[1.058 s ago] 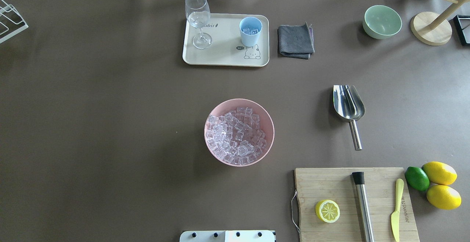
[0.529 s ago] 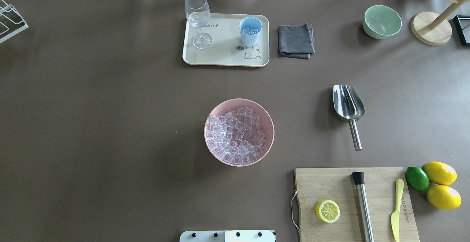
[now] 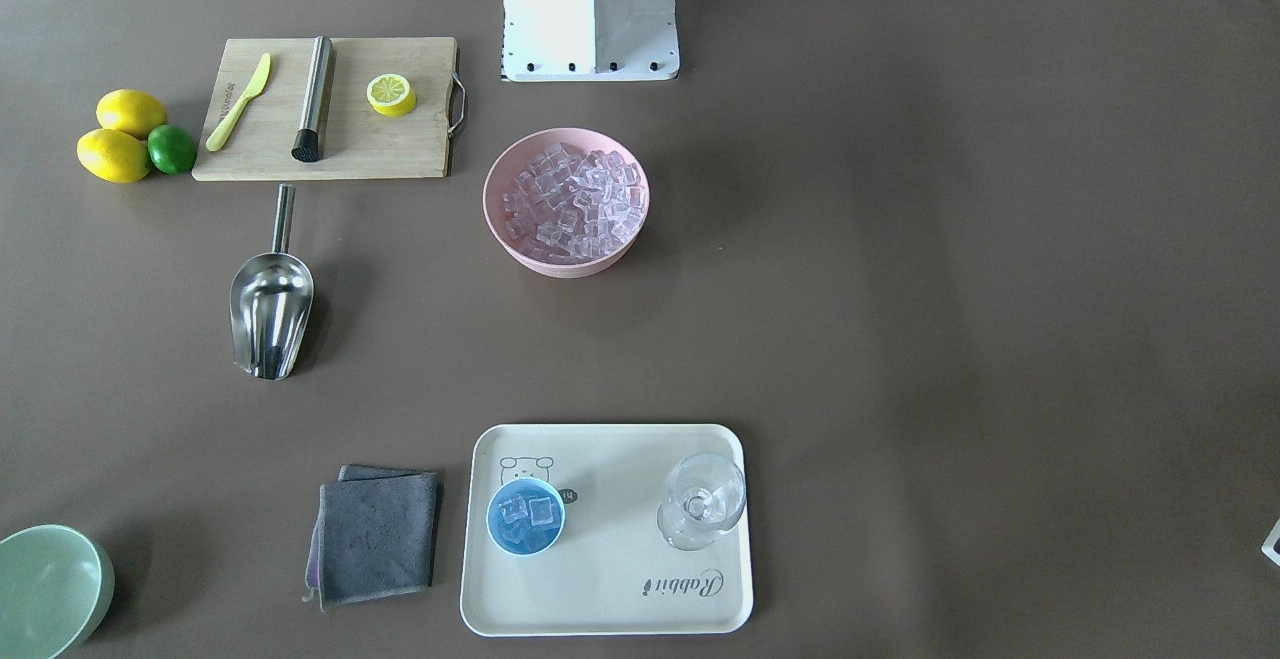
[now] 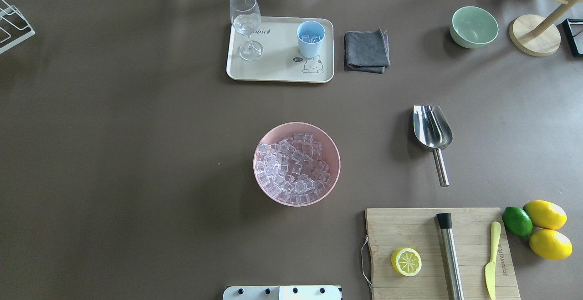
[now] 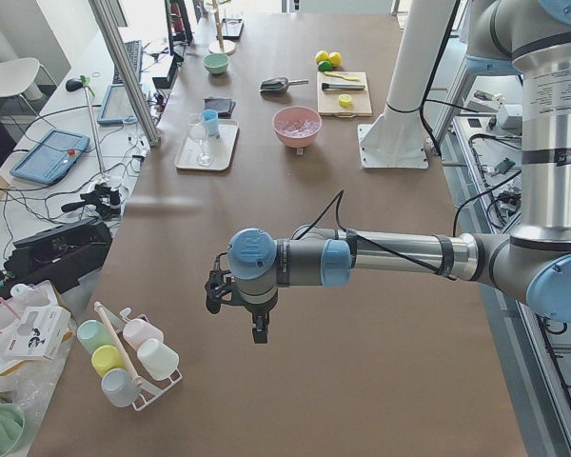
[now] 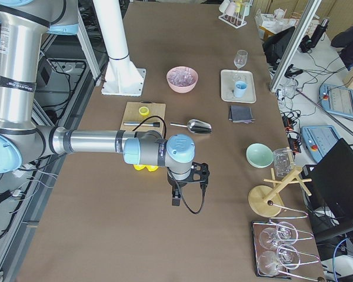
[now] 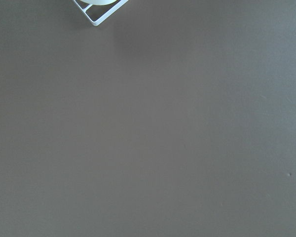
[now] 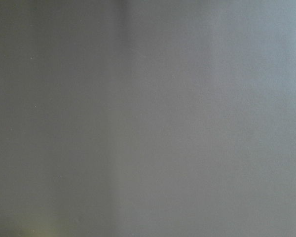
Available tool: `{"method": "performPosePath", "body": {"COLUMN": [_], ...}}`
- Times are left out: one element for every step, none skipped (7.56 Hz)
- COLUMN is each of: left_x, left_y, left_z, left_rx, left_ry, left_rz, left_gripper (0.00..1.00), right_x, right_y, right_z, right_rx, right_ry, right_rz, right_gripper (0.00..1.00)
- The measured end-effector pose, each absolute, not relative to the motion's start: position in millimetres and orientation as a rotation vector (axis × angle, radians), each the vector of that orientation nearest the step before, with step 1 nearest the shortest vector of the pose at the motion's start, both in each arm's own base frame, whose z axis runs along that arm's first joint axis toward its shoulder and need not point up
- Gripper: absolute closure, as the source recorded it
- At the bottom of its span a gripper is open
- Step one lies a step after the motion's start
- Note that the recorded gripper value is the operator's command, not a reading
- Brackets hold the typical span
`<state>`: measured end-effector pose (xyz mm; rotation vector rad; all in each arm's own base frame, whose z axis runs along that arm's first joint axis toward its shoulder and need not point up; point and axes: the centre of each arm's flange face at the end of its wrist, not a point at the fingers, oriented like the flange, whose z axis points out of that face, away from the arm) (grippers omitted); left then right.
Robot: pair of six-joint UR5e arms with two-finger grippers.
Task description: Put ice in cup with scoop
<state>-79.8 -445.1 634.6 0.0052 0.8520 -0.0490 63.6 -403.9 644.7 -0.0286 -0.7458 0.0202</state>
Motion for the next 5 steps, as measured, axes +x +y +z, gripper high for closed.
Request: {"method": "performPosePath", "body": {"left_x": [-80.7,-80.4,-80.5,-79.7,-77.9], "left_y": [-445.1,-445.7,-446.1,-446.4,-446.8], "left_z": [632.9,631.8,629.9,629.8,629.7], "left_rx": [0.010,0.012,0.015,0.014,0.012], "left_ry": [0.854,0.852,0.853,0.855,0.856], "left_rz": [-0.049,-0.047,-0.046,-0.045,-0.042], "left_gripper": [0.01,0.01,0.01,0.01,0.01], "right_x": [63.7,63.7,63.7,63.7,63.8], "right_y": [-404.0,-404.2,-404.5,-404.8,-404.9], "right_z": [644.7,644.0,643.6,643.2,643.2], "right_rx": [-0.027,-0.024,-0.023,-0.022,-0.022], "right_ry": [-0.745,-0.744,-0.744,-0.744,-0.743], "right_rz": [0.018,0.016,0.015,0.016,0.017], "right_gripper": [0.01,0.01,0.01,0.01,0.00]}}
